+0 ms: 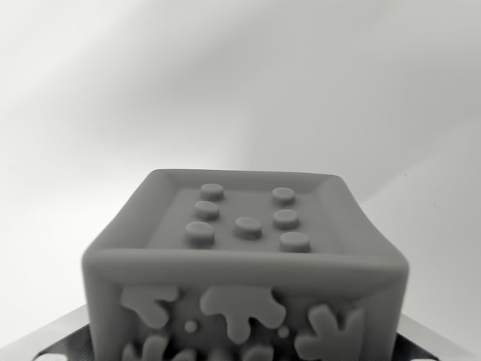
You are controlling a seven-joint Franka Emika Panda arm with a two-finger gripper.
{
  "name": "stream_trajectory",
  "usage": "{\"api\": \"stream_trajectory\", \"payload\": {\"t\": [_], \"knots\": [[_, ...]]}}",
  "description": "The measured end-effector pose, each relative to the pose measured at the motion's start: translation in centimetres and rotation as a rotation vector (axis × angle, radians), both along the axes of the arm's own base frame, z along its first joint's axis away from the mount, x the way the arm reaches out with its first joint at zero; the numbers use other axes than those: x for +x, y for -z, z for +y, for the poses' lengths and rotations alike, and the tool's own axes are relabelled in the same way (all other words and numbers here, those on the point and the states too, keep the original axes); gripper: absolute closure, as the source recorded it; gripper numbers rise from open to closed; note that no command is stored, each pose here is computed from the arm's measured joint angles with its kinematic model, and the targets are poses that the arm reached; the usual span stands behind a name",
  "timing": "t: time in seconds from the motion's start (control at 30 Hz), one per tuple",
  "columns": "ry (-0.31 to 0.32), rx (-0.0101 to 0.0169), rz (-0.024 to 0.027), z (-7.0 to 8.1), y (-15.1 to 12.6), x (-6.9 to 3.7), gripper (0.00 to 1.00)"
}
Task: Destack cube
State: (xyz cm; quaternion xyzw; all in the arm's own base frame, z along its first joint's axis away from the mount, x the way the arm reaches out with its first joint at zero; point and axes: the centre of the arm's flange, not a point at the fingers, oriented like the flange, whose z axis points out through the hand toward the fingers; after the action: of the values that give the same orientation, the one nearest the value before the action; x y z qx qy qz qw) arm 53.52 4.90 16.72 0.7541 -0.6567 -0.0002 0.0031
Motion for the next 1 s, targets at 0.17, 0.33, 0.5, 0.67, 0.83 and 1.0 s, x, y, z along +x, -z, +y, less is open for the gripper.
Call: {"api": "stream_trajectory", "payload": {"t": [0.17, 0.33, 0.5, 0.67, 0.83, 1.0], "knots": [[0.000, 0.0003, 0.0000, 0.0, 1.1, 0.0, 1.00], [0.000, 0.0000, 0.0002, 0.0, 2.1, 0.0, 1.00], [0.000, -0.0001, -0.0004, 0.0, 3.0, 0.0, 1.00], [-0.001, 0.0000, 0.0001, 0.0, 3.8, 0.0, 1.00], [0.000, 0.0003, 0.0001, 0.0, 4.4, 0.0, 1.00], [0.000, 0.0009, 0.0005, 0.0, 4.8, 0.0, 1.00]]}}
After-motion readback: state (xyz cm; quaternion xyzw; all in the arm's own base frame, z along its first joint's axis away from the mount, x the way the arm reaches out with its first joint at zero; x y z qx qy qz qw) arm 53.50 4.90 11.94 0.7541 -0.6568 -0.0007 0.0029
